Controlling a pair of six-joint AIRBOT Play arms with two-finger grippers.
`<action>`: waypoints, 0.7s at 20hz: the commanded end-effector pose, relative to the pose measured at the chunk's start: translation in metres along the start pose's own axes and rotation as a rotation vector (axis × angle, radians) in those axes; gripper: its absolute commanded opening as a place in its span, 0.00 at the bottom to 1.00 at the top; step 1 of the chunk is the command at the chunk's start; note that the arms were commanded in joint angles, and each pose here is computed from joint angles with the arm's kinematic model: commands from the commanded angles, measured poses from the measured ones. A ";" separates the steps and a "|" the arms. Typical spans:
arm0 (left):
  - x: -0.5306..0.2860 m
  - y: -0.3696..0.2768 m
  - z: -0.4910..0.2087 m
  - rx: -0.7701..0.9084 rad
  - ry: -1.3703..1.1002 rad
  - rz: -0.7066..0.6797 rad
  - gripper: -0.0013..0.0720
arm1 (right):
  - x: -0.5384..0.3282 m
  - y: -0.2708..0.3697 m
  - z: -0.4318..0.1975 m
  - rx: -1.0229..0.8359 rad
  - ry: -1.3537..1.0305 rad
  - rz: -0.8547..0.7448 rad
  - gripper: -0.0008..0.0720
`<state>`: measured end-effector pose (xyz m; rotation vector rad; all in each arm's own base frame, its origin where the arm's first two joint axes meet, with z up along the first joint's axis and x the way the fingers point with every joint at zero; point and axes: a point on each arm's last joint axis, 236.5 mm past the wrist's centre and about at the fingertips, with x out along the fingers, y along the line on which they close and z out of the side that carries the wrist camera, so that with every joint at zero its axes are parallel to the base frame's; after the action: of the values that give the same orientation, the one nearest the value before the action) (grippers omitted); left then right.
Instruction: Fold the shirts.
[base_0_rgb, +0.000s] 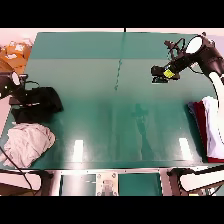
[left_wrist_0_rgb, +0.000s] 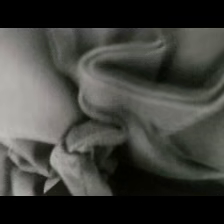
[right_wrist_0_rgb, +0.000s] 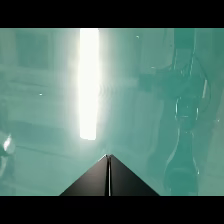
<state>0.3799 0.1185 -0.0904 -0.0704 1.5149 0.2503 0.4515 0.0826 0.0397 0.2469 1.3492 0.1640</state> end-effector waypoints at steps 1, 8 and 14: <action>-0.004 -0.051 0.011 0.001 -0.025 -0.244 0.05 | 0.000 -0.001 0.000 -0.011 -0.002 -0.003 0.04; -0.314 -0.154 0.071 0.268 -0.656 -0.420 0.05 | -0.054 -0.018 0.015 0.003 -0.084 -0.017 0.04; -0.399 -0.322 -0.021 0.600 -0.711 -0.721 0.05 | -0.120 -0.051 0.015 0.075 -0.212 -0.041 0.04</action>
<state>0.4484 -0.1615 0.2431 -0.0436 0.7750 -0.4851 0.4487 0.0190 0.1198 0.2737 1.1918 0.0819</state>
